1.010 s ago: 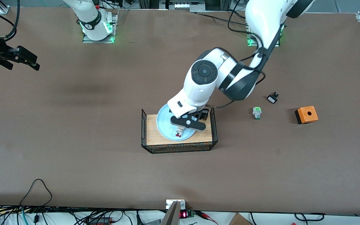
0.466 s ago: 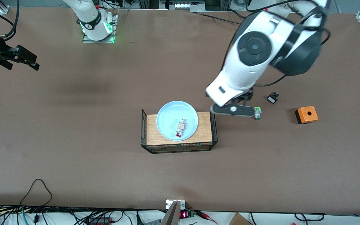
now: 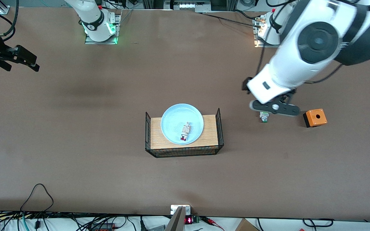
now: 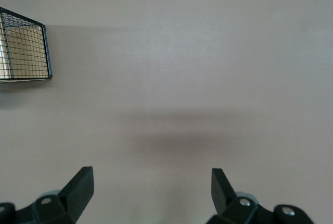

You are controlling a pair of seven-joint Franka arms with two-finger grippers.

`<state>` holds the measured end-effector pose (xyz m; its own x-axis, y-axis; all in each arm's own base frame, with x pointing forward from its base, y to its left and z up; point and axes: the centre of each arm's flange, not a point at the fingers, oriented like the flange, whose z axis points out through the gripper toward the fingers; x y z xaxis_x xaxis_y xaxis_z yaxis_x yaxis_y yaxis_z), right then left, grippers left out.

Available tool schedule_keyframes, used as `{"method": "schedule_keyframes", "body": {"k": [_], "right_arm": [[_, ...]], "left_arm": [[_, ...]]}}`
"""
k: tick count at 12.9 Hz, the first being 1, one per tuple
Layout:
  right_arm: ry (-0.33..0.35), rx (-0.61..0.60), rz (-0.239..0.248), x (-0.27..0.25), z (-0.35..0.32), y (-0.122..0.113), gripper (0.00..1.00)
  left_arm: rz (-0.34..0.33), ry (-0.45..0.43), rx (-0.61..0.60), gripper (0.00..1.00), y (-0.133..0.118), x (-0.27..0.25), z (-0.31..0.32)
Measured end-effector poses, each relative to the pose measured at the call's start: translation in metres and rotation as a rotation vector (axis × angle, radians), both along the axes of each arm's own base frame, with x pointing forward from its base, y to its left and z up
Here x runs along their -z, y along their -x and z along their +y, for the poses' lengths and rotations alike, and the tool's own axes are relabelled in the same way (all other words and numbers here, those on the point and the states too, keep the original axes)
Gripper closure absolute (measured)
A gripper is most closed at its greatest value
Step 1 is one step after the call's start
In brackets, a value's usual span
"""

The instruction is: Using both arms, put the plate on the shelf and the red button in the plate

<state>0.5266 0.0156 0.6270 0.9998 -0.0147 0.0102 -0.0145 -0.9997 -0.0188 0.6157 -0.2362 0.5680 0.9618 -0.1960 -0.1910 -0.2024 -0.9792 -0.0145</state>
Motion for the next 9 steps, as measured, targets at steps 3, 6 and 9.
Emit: {"method": "schedule_keyframes", "body": {"k": [3, 6, 9], "right_arm": [[0.001, -0.013, 0.008, 0.002, 0.007, 0.0, 0.0], [0.003, -0.041, 0.01, 0.003, 0.022, 0.0, 0.0], [0.025, -0.04, -0.029, 0.0, 0.021, -0.004, 0.0]], "left_arm": [[-0.011, 0.027, 0.048, 0.0, -0.003, -0.015, 0.054], [-0.096, 0.025, 0.061, 0.0, 0.012, -0.024, 0.111], [-0.178, 0.027, 0.023, 0.0, 0.034, -0.022, 0.161]]}}
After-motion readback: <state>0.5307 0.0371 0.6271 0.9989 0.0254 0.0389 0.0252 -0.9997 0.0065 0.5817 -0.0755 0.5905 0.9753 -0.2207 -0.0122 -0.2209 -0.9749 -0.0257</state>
